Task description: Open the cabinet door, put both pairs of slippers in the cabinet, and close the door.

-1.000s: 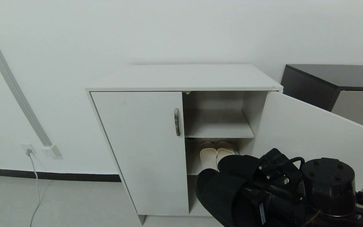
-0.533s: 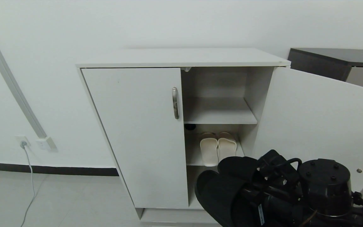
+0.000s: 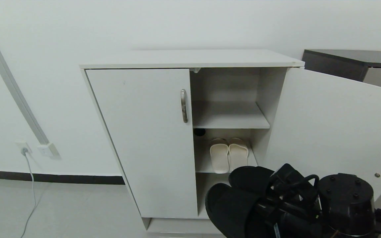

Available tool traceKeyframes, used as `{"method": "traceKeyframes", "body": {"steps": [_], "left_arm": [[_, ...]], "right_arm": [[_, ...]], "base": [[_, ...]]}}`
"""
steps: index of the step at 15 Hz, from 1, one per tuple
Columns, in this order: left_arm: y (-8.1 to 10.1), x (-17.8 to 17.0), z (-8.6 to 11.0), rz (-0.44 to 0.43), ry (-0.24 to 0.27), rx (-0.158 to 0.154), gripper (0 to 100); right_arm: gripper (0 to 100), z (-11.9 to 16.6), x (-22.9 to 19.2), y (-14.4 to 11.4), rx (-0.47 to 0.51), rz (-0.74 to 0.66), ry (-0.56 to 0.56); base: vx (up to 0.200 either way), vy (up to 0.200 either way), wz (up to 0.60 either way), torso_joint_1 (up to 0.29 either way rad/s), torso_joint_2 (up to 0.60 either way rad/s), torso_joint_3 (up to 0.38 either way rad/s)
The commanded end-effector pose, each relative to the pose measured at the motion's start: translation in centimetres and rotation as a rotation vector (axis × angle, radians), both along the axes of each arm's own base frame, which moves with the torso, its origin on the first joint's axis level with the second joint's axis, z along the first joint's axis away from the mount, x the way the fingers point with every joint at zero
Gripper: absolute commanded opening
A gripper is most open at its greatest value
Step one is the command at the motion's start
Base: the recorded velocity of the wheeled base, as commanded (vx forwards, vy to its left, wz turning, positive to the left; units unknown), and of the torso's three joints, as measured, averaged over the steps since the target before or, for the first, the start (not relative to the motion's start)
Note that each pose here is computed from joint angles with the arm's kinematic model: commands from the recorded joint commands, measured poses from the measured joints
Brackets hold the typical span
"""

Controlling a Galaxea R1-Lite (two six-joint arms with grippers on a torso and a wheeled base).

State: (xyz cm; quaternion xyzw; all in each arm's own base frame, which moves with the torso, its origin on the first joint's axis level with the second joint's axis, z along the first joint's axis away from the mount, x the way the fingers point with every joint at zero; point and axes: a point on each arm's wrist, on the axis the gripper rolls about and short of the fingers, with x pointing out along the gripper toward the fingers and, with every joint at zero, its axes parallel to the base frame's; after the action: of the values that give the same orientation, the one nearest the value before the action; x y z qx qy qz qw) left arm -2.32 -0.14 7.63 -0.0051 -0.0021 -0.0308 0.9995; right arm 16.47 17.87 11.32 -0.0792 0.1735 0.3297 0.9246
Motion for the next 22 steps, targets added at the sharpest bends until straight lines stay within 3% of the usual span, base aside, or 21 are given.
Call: {"method": "traceKeyframes", "body": {"steps": [1, 11, 14, 16, 18, 22], "left_arm": [[0.0, 0.0, 0.0, 0.000, 0.000, 0.000, 0], [0.0, 0.0, 0.0, -0.001, 0.000, 0.001, 0], [0.0, 0.0, 0.0, -0.001, 0.000, 0.003, 0], [0.0, 0.0, 0.0, -0.001, 0.000, 0.001, 0], [0.0, 0.0, 0.0, -0.001, 0.000, 0.001, 0], [0.0, 0.0, 0.0, -0.001, 0.000, 0.001, 0]], "right_arm": [[0, -0.3, -0.1, -0.1, -0.009, 0.006, 0.006], [0, -1.8, 0.6, 1.5, 0.034, 0.012, -0.050], [0, -2.1, 3.6, 5.0, 0.046, -0.217, -0.149], [0, -2.8, 4.0, 8.6, 0.053, -0.258, -0.169], [0, -2.3, 4.2, 10.0, 0.015, -0.305, -0.154], [0, 2.9, 6.0, 13.0, 0.065, -0.575, -0.072]], "base": [[0.000, 0.000, 0.00, -0.007, 0.13, 0.090], [0.000, 0.000, -0.06, 0.000, 0.01, 0.009], [0.000, 0.000, 0.00, 0.000, 0.00, 0.000], [0.000, 0.000, 0.00, 0.000, 0.00, 0.000], [0.000, 0.000, 0.00, 0.000, 0.00, 0.000], [0.000, 0.000, 0.00, 0.000, 0.00, 0.000]]}}
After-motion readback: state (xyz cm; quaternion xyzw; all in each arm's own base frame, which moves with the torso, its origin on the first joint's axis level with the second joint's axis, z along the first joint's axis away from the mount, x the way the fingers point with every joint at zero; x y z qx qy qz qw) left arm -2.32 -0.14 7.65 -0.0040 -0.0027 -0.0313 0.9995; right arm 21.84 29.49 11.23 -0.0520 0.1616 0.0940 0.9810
